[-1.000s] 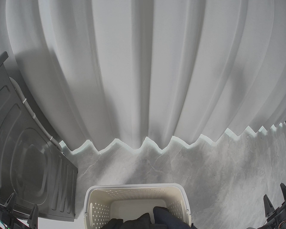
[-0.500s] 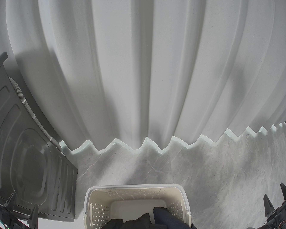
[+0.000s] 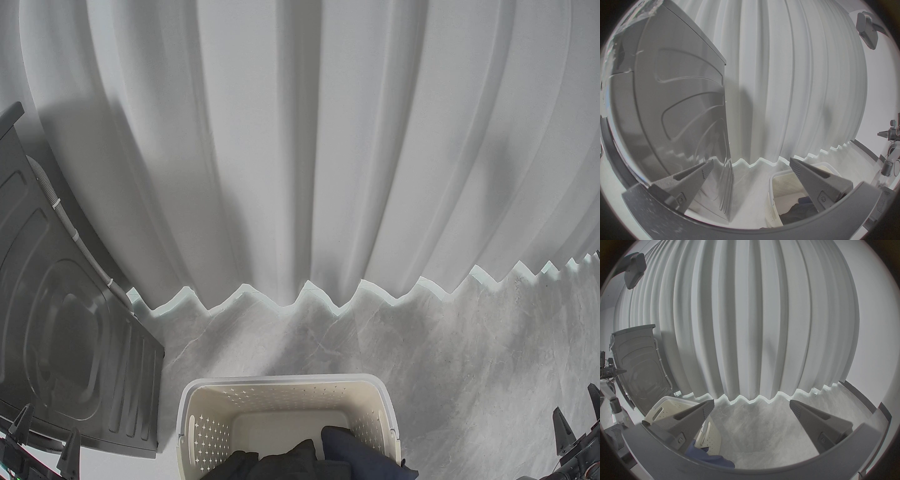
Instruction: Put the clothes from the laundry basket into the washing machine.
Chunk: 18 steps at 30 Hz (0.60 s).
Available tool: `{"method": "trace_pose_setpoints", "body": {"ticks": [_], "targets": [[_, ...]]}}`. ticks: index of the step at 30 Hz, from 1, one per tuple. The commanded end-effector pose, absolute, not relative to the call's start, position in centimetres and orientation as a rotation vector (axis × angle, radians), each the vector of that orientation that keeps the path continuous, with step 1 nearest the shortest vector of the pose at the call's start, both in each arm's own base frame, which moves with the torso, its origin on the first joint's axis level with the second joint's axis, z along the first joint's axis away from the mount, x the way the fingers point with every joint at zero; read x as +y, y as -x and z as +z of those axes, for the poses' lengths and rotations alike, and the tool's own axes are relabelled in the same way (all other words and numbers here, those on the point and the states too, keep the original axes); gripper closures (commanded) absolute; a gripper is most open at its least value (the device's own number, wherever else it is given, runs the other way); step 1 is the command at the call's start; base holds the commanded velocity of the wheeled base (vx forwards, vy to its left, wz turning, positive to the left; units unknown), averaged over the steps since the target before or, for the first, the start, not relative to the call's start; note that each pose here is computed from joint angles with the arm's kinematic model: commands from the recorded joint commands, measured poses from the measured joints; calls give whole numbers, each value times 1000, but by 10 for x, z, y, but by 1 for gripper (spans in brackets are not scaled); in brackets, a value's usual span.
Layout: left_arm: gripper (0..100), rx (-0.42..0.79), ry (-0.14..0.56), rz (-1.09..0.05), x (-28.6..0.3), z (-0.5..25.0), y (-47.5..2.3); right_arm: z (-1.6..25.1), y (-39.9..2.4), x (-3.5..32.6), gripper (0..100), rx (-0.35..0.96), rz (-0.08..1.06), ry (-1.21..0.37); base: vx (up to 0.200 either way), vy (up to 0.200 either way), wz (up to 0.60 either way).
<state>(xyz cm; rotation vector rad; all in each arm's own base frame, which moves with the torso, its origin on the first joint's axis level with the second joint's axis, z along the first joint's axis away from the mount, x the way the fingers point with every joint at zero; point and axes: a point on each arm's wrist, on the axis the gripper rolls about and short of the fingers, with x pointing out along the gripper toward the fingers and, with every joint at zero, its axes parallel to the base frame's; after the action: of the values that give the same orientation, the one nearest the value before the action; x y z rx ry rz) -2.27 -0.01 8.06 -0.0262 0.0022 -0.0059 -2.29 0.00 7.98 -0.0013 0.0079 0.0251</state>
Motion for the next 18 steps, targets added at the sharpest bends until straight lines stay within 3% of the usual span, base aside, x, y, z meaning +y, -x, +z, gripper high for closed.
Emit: {"method": "trace_pose_setpoints", "body": {"ticks": [1,18], "targets": [[0,-1,26,-6,0,76,23,75,23,0,0,6,26,2,-200,0,0],[0,-1,26,-6,0,76,23,75,23,0,0,6,26,2,-200,0,0]]}}
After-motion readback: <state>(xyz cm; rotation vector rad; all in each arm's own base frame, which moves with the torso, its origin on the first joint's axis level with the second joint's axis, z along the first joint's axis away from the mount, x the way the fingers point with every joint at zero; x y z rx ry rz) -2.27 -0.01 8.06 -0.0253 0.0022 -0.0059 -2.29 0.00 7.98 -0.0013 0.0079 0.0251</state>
